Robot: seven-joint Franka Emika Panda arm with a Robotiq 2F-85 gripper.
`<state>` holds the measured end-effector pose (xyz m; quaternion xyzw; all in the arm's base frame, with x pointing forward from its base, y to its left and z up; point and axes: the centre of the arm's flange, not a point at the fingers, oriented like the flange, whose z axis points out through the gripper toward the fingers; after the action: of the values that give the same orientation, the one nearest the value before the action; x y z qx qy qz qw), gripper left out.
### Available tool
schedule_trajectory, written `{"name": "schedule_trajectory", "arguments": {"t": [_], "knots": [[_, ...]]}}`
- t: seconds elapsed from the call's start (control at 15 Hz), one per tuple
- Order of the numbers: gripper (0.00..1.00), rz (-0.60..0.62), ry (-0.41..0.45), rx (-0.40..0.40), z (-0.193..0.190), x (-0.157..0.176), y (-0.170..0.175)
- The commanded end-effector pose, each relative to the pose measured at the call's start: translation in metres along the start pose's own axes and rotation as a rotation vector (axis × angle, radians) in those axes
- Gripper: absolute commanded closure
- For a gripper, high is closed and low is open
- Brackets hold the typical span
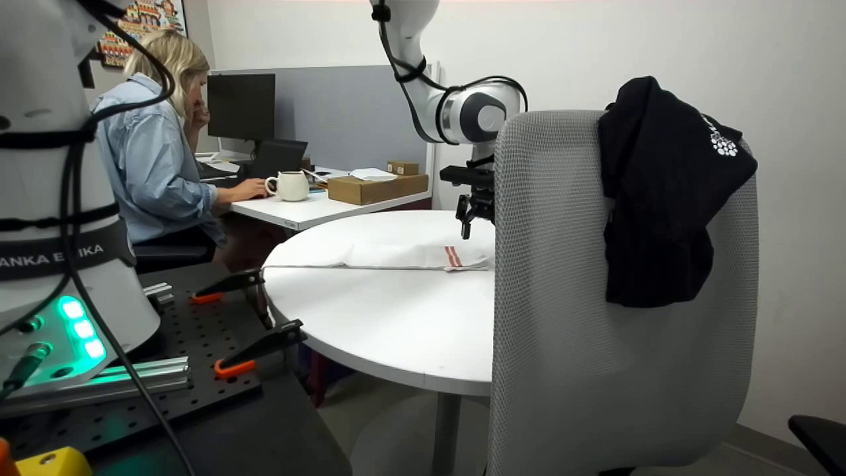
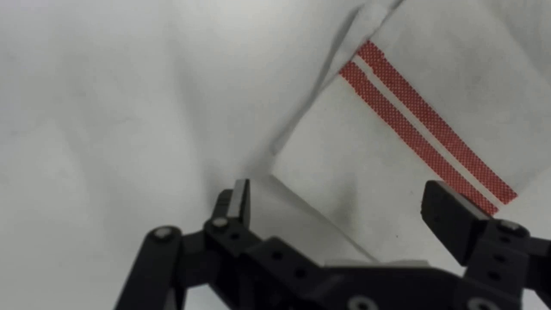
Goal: Fold the cloth on the table.
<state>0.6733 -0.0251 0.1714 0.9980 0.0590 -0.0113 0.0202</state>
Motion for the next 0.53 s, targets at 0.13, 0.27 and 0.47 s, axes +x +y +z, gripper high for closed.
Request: {"name": "schedule_trajectory", "arguments": {"t": [0.13,0.27,0.47], "knots": [[0.0,-0.003,-0.035,0.024,0.022,0.001,0.007],[0.0,-0.004,-0.042,0.033,0.028,-0.001,0.005],[0.34,-0.015,-0.055,0.041,0.035,-0.004,0.0]]}}
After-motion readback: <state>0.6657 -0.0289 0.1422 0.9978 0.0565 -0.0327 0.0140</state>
